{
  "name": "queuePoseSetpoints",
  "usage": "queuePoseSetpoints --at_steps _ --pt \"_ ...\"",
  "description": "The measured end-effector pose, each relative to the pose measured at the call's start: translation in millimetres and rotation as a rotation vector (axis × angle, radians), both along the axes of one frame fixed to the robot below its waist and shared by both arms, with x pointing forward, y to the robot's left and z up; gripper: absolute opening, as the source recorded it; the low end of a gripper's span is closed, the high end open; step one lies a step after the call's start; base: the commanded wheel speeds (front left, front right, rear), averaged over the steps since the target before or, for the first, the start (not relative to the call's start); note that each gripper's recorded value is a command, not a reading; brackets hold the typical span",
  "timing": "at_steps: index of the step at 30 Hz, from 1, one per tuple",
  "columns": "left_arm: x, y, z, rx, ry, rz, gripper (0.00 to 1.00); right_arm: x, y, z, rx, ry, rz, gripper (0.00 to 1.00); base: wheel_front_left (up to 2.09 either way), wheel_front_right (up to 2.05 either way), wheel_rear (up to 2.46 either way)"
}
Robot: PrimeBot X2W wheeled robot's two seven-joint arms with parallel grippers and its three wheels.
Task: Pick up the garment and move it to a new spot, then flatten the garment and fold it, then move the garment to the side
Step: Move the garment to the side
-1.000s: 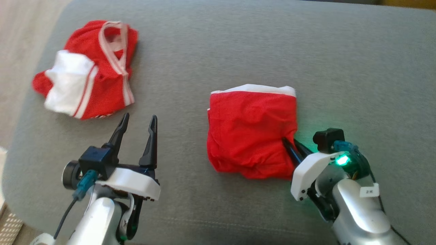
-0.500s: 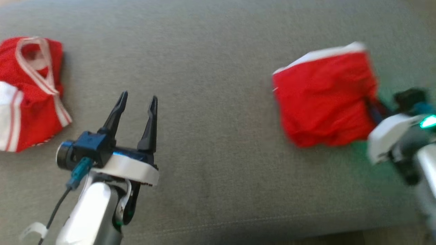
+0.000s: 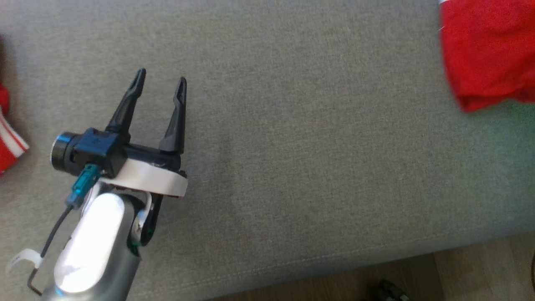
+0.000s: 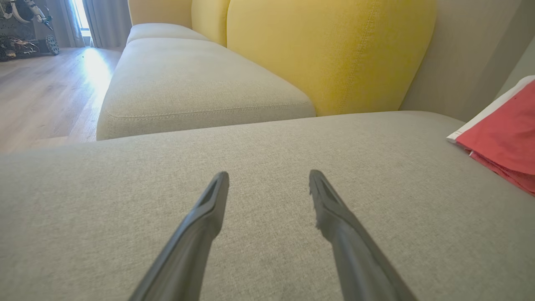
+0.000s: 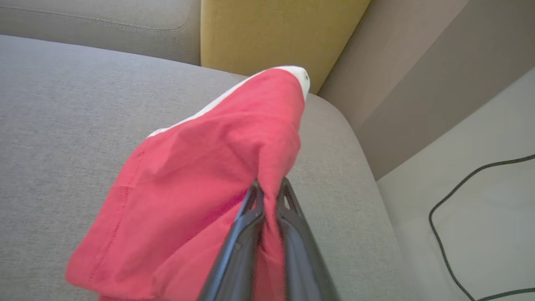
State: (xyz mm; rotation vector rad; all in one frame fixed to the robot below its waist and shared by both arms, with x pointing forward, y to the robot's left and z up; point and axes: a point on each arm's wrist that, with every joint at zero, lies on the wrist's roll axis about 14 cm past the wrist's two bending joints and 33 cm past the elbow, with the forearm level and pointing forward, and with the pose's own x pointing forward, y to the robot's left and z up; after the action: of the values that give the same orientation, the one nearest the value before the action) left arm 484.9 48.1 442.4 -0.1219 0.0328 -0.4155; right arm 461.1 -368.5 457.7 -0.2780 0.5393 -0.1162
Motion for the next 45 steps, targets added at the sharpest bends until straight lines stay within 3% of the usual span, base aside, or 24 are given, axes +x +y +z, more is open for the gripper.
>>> queuePoseSetpoints --at_steps 13,14,15,16,17,27,34,45 --pt "11 -10 -17 -0.003 0.024 -0.034 1.00 1 -24 10 0.005 -0.035 -0.073 0.00 0.00 0.00 0.00" --pt "11 -10 -17 -0.003 0.022 -0.035 1.00 2 -23 10 0.013 -0.041 -0.075 0.07 0.00 0.00 0.00" --pt "11 -9 -17 -0.002 0.022 -0.035 1.00 3 -21 10 0.020 -0.048 -0.076 0.25 0.00 0.00 0.00" --pt "11 -9 -16 -0.001 0.020 -0.035 1.00 4 -19 12 0.027 -0.057 -0.076 0.56 0.00 0.00 0.00" --pt "11 -9 -16 -0.001 0.018 -0.036 1.00 5 -18 14 0.029 -0.064 -0.074 1.00 0.00 0.00 0.00" --pt "8 -9 -3 0.009 -0.006 -0.031 1.00 -8 -31 53 0.007 -0.216 -0.169 1.00 0.00 0.00 0.00" --pt "-1 -7 4 0.012 -0.004 -0.023 1.00 -30 -7 62 0.061 -0.314 -0.185 1.00 0.00 0.00 0.00" --pt "-36 19 26 0.013 -0.002 0.073 1.00 -56 116 65 0.319 -0.435 -0.011 1.00 0.00 0.00 0.00"
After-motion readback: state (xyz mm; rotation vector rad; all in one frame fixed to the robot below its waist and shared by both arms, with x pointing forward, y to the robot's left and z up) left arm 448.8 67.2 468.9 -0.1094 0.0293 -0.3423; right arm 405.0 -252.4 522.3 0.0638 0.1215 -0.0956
